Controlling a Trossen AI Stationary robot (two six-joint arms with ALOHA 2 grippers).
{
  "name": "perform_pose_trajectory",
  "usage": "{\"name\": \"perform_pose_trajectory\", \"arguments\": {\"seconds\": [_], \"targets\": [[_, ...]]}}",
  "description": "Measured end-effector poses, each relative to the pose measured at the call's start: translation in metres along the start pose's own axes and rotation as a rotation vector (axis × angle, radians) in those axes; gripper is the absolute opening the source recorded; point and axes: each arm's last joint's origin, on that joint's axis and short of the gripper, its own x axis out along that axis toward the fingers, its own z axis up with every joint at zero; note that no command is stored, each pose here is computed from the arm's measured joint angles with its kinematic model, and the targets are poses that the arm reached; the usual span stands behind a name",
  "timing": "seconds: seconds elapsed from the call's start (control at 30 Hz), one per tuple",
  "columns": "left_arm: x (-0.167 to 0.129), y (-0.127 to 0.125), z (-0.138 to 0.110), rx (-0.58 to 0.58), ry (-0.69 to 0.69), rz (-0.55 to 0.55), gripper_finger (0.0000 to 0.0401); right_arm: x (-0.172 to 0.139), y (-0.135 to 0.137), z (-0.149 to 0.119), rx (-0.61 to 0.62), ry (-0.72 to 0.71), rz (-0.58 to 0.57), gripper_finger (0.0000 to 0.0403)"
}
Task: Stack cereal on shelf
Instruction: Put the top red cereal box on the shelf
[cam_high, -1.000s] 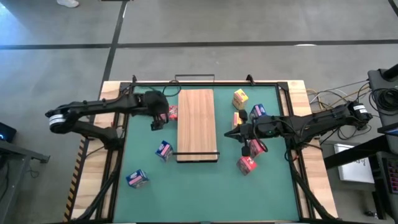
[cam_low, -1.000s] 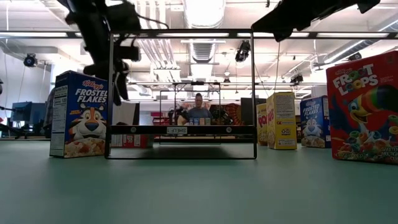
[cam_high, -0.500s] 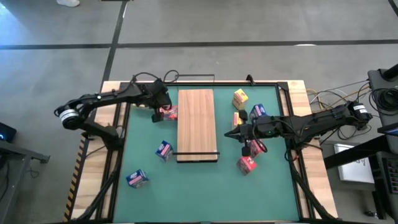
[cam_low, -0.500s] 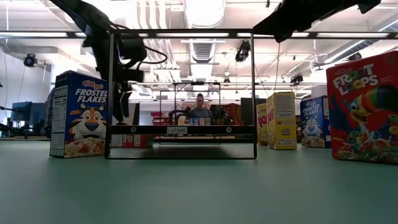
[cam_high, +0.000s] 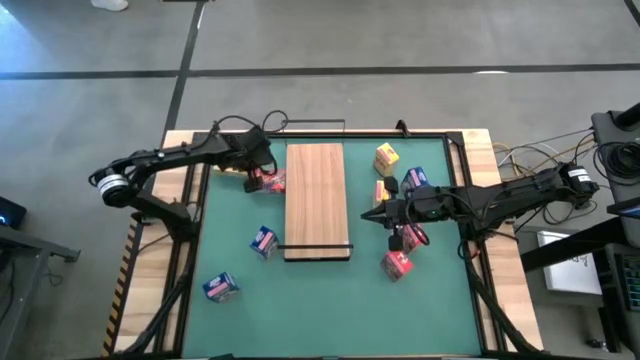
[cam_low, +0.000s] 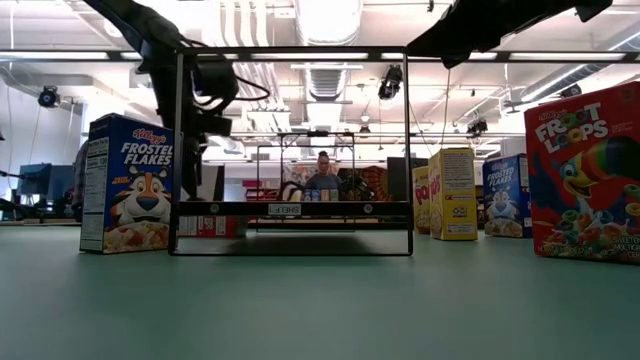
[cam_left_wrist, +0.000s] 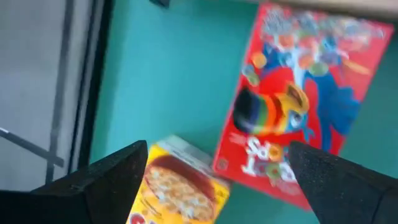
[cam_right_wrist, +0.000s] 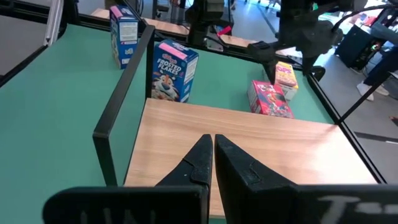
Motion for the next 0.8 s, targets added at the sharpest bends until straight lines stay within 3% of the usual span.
{"name": "perform_pose_trajectory", "arguments": {"seconds": [0.13,0.53,0.8], "targets": [[0.008,-0.004,-0.002,0.043,-0.009,-0.152,0.0362,0.0,0.0,0.0,0.001,0.0,-0.002,0.0009],[0.026,-0.002,0.002,0.061,0.021,-0.159,0.0362,0.0,0.0,-0.002,-0.002,0.017,0.001,0.0009],[0.024,0.002,0.0,0.033,0.022,-0.251,0.0362,0.0,0.0,-0.002,-0.002,0.022,0.001,0.0009]]}}
